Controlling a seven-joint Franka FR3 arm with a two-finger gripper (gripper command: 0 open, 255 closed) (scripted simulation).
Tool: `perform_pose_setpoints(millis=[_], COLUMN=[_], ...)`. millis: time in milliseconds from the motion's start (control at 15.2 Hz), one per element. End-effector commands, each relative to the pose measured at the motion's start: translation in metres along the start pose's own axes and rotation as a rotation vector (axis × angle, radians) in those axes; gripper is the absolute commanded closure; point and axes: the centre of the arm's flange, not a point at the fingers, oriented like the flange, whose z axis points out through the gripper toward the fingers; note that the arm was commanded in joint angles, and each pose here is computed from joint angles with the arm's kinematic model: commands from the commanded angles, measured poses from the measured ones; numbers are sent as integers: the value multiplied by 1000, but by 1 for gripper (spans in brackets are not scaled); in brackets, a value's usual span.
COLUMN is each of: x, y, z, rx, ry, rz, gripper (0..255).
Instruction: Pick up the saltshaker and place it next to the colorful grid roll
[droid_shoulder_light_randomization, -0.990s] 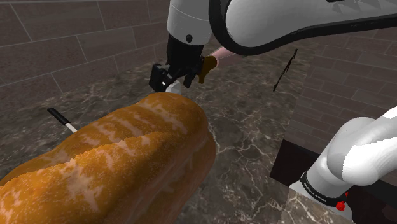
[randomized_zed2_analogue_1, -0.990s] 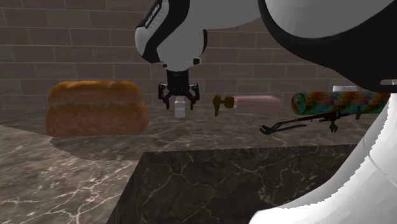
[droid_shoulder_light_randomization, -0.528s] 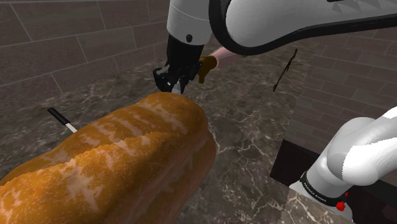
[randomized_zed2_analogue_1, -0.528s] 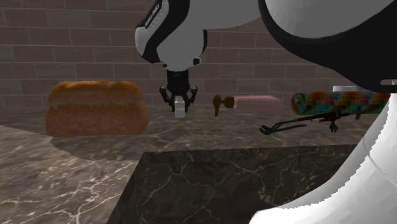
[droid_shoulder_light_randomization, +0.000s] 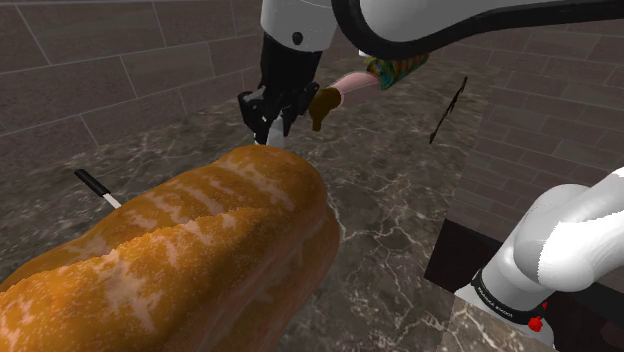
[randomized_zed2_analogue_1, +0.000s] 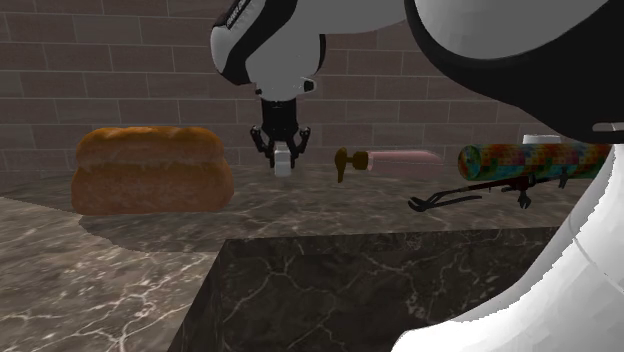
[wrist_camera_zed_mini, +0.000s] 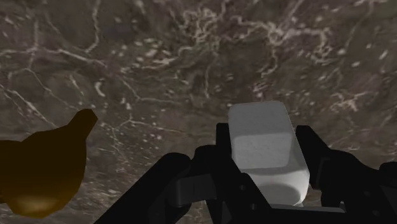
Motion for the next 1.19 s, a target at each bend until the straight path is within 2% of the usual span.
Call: perform_pose_setpoints(millis=[0,1122], x=[4,34], y=[0,-2], z=[-9,-93], rx=[0,0], ry=[0,0], rz=[0,0], gripper=[255,255])
